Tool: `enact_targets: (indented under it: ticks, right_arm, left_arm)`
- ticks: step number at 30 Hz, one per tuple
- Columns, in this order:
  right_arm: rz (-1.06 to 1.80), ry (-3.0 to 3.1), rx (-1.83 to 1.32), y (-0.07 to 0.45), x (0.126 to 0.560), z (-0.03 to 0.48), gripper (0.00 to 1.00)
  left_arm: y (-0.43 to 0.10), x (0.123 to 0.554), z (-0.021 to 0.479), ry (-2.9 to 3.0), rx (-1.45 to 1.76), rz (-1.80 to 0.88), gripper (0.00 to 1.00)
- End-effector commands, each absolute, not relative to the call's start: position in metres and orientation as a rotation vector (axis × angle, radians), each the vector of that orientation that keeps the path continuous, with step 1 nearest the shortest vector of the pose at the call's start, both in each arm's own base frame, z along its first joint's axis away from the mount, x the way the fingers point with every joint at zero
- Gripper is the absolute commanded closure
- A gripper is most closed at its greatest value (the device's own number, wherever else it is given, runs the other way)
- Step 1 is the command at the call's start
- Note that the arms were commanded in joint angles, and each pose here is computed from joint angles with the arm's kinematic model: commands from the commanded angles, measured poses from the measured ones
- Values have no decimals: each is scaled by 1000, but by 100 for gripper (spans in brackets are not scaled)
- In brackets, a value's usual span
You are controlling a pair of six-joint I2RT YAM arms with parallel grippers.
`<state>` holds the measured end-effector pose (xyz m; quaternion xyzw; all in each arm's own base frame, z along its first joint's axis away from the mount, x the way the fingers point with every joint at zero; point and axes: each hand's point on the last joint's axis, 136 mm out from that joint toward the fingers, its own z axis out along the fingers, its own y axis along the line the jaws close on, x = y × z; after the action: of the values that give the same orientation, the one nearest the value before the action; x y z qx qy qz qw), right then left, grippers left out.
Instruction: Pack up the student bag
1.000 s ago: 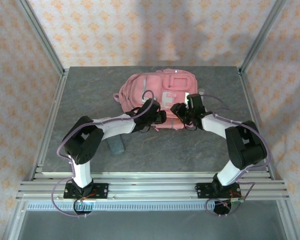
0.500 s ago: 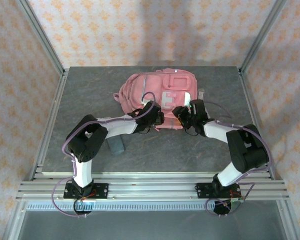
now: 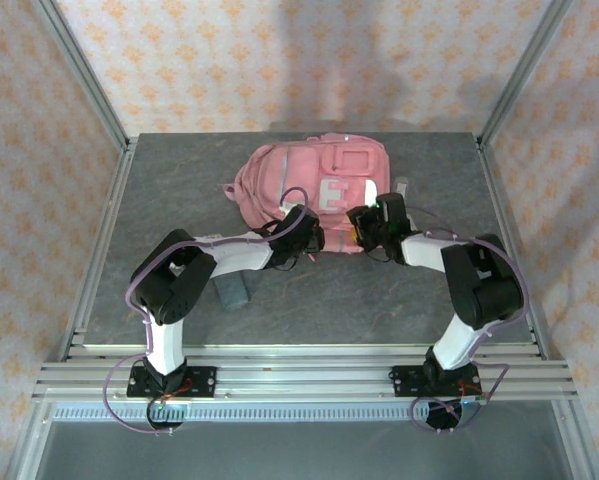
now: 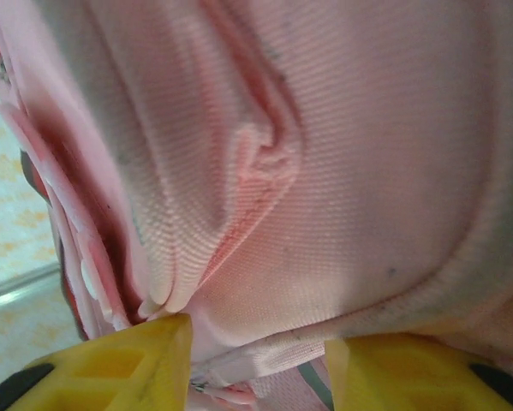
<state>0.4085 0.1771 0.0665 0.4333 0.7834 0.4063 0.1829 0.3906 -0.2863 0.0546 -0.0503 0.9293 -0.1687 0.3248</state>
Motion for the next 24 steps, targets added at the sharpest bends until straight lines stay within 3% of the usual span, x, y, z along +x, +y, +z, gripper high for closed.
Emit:
enact_targets:
  ticks: [1,6,8,13,24]
  right_arm:
    - [942,2231,1607,154,387,8,60]
    - [885,2239,1753,147,370,-19,92]
    - [943,2227,1734,150,372,-19,100]
    - [1048,2202,1563,157,390,9,100]
    - [1275,1980,1131,167,424,149,100]
  left_arm:
    - [-277,387,51,2452,-161,-408,43]
    - [-276,387,53,2446,-159,-399,43]
    - [-275,387,55,2445,-157,-392,43]
    - [-269,391,71,2413,-158,-373,43]
    - [-245,409,127,2306,-204,-406,39]
